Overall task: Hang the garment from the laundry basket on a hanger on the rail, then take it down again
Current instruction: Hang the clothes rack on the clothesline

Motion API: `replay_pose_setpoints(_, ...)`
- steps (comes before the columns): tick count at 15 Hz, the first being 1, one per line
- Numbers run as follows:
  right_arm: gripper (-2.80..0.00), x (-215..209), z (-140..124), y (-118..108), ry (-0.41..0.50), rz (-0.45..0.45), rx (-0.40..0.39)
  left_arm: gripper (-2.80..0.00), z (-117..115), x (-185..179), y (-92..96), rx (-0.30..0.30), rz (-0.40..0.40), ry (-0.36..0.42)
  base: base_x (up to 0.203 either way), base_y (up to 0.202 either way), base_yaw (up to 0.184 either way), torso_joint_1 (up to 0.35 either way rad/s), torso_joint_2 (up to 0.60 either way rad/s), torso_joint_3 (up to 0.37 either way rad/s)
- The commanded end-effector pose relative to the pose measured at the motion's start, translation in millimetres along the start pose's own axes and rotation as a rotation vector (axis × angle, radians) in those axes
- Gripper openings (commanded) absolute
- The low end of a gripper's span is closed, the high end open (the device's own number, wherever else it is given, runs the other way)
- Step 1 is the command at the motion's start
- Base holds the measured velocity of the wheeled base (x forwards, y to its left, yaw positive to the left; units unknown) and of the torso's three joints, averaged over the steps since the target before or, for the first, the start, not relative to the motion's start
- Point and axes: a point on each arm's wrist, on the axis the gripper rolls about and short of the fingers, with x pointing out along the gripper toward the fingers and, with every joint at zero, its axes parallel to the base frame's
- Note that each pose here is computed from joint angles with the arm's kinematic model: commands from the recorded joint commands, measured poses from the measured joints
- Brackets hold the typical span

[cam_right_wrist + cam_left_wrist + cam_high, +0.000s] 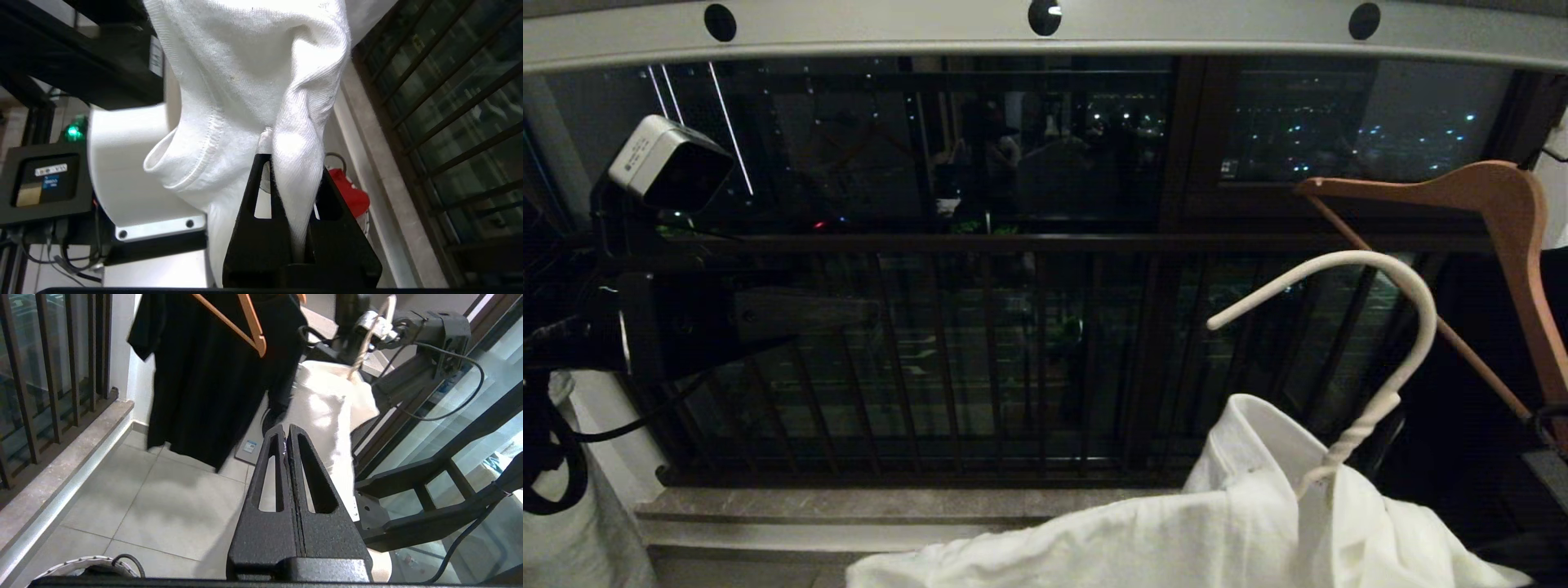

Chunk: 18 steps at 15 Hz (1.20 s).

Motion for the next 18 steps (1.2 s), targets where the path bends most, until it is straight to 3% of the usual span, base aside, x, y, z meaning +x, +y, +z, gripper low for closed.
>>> replay_pose_setpoints(1,-2.8,-7.3,7.3,6.6,-0.031,-0.012,-0.033,-2.8,0.0,0.0,0.0,0.0,-0.006,0.005,0.0,0.0,0.0,0.0,0.0,0.0)
replay_pose_setpoints(7,-2.8,-6.3,25.3,-6.0,-0.052,-0.025,-0.059,-2.8,0.2,1.9,-2.9,0.006,-0.017,0.008,0.0,0.0,0.0,0.0,0.0,0.0)
replay_pose_setpoints(18,-2.8,-1.4,25.1,-14.8,-0.061,-0.036,-0.041,-2.8,-1.1,4.5,-1.7,-0.001,-0.026,0.012,0.0,0.0,0.0,0.0,0.0,0.0)
